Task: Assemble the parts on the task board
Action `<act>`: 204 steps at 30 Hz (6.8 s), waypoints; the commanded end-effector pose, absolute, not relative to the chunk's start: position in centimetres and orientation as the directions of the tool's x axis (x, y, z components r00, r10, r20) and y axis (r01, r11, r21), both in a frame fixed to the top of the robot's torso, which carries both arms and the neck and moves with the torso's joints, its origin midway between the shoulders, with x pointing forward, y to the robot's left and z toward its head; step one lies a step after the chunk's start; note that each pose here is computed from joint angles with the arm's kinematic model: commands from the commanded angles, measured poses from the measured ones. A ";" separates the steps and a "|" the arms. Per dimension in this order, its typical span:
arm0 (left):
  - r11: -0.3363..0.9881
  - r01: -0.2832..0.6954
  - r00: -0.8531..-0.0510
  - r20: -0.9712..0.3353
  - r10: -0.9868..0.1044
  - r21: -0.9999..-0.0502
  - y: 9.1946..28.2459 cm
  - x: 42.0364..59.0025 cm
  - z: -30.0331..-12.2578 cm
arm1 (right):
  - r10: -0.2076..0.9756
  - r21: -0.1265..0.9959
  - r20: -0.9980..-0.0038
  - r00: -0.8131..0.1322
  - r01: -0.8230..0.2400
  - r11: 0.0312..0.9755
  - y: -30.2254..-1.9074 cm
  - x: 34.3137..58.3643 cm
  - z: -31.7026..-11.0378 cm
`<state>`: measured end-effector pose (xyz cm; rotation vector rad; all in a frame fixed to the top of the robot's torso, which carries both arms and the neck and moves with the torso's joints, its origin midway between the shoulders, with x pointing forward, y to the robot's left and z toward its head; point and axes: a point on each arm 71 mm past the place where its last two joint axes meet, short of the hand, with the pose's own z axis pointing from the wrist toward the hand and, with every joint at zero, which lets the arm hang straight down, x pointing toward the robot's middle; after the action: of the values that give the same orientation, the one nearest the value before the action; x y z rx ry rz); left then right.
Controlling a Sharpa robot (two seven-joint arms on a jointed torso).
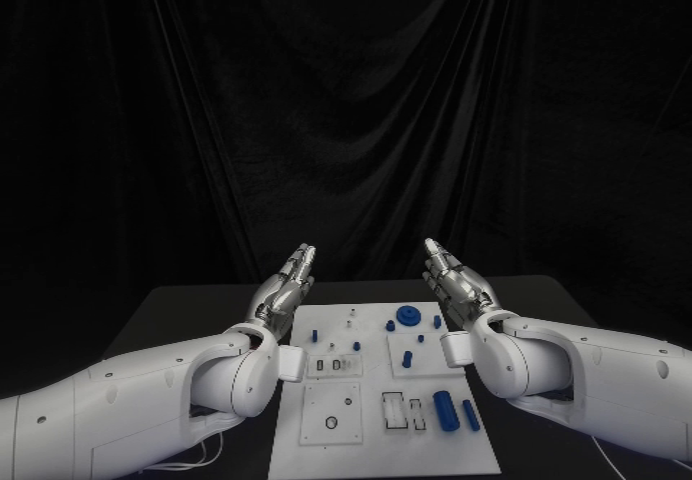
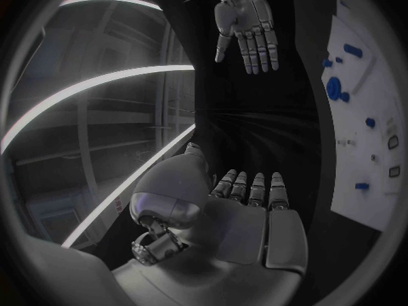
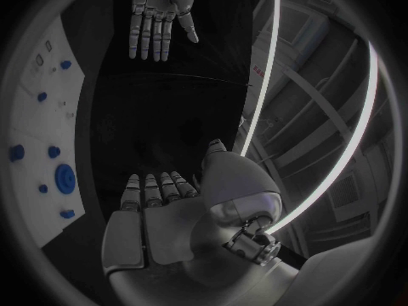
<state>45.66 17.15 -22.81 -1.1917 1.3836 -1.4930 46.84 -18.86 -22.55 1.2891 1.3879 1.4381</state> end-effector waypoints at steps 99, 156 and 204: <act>-0.444 0.224 -0.533 0.272 -0.801 -0.868 25.4 43.8 -15.6 | -0.111 -0.049 -0.992 -0.063 -0.616 0.786 -20.0 50.7 -12.3; -0.482 0.170 -0.552 0.322 -0.769 -0.860 24.9 43.8 -15.8 | -0.190 -0.209 -0.977 0.096 -0.599 0.773 -20.2 51.1 -14.6; -0.458 0.157 -0.538 0.313 -0.783 -0.875 25.0 44.1 -16.1 | 0.065 -0.077 -0.979 0.191 -0.652 0.755 -15.0 52.9 -10.8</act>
<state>44.21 24.59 -17.25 -1.0694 1.3046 -1.9659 52.72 -14.93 -11.19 -0.5967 1.3154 0.5174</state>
